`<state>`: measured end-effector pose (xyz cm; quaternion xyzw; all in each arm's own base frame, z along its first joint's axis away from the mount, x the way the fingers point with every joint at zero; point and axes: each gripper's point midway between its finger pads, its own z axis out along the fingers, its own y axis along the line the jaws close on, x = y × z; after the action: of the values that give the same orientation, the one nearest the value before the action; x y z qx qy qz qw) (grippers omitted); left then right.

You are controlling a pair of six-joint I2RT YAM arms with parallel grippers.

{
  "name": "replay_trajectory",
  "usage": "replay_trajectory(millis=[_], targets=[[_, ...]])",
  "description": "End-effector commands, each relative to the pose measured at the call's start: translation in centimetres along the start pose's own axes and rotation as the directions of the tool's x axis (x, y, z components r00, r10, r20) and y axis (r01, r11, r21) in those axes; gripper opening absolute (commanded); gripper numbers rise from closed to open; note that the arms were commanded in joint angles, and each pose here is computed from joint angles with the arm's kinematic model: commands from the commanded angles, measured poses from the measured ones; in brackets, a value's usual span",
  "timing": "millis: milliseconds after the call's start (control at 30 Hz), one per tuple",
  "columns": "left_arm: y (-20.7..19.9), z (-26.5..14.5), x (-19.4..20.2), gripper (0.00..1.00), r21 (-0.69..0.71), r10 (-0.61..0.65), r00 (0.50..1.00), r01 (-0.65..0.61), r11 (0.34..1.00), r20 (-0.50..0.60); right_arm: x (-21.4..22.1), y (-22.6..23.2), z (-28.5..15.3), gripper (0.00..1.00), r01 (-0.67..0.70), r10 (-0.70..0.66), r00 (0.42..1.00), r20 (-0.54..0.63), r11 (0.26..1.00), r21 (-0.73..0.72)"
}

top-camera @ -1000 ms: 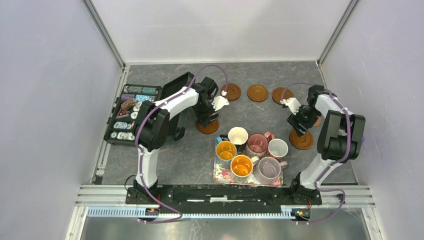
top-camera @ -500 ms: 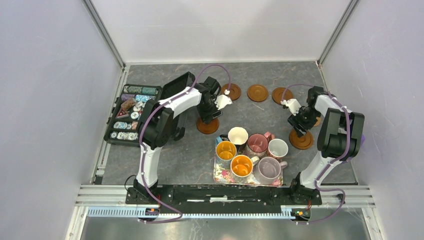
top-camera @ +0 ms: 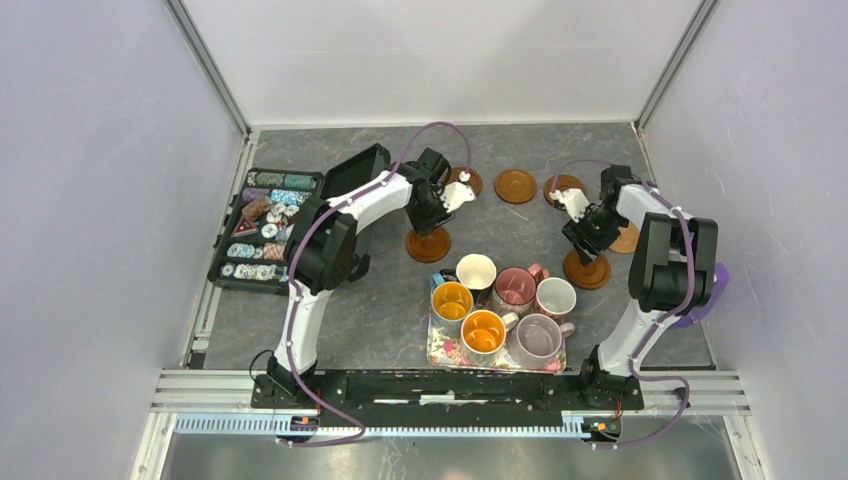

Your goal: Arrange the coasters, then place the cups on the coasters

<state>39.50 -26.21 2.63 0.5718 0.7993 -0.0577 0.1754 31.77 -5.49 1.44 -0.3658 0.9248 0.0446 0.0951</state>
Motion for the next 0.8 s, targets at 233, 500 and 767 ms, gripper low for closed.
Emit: replay_trajectory(millis=[233, 500, 767], targets=[[-0.3, 0.9, -6.0, 0.46, 0.014, -0.033, 0.987, 0.031, 0.999, 0.158, -9.2, -0.1, 3.8, 0.58, 0.041, -0.041, 0.969, 0.243, 0.999, 0.004], [-1.5, 1.4, -7.2, 0.46, 0.054, -0.064, 0.981, 0.055, 0.997, 0.183, -12.6, 2.1, 4.8, 0.57, 0.054, -0.043, 0.955, 0.295, 0.998, -0.029], [-1.6, 1.7, -7.6, 0.46, 0.063, -0.111, 0.975, 0.1, 0.993, 0.194, -14.1, 4.1, 5.4, 0.57, 0.051, -0.022, 0.946, 0.323, 0.995, -0.081]])
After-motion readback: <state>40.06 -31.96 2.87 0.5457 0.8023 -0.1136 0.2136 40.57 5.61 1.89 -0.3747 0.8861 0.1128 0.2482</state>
